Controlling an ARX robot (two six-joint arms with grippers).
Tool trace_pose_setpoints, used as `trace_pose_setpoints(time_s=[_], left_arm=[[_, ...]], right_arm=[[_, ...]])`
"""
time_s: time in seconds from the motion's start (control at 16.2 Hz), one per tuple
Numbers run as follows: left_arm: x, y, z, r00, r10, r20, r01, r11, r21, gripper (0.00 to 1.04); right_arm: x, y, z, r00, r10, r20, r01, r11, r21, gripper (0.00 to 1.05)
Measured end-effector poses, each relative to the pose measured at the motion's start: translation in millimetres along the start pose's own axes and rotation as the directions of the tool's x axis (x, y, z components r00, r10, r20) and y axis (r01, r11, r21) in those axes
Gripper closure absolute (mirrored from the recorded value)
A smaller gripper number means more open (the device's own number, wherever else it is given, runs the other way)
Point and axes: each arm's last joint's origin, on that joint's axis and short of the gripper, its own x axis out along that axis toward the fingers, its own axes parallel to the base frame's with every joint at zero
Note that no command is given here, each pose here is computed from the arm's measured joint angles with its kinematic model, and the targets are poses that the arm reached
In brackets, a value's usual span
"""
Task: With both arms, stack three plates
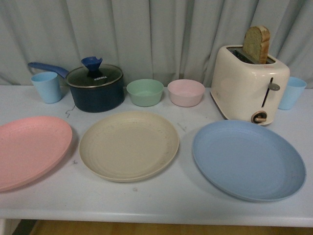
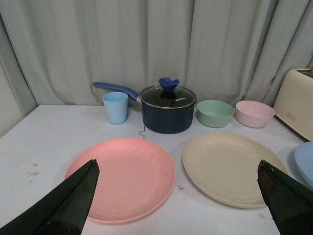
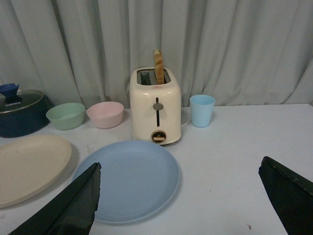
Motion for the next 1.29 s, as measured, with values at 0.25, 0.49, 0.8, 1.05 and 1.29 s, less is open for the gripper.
trace_pose_setpoints(time_s=[0.25,0.49,0.8,1.05,1.29], left_arm=[[0.0,0.0,0.0,1.0,0.0,0.0,0.0,1.0,0.0,0.07],[0.0,0.0,0.1,1.0,0.0,0.001,0.0,1.0,0.0,0.07],[0.0,0.0,0.0,1.0,0.0,0.0,0.0,1.0,0.0,0.07],[0.0,0.0,0.1,1.0,0.0,0.001,0.0,1.0,0.0,0.07],[0.0,0.0,0.0,1.0,0.0,0.0,0.0,1.0,0.0,0.07]], right_arm=[[0.0,0.0,0.0,1.0,0.0,0.0,0.0,1.0,0.0,0.06],[0.0,0.0,0.0,1.0,0.0,0.0,0.0,1.0,0.0,0.06],[0.0,0.0,0.0,1.0,0.0,0.0,0.0,1.0,0.0,0.06],[0.0,0.0,0.0,1.0,0.0,0.0,0.0,1.0,0.0,0.06],[0.0,0.0,0.0,1.0,0.0,0.0,0.0,1.0,0.0,0.06]])
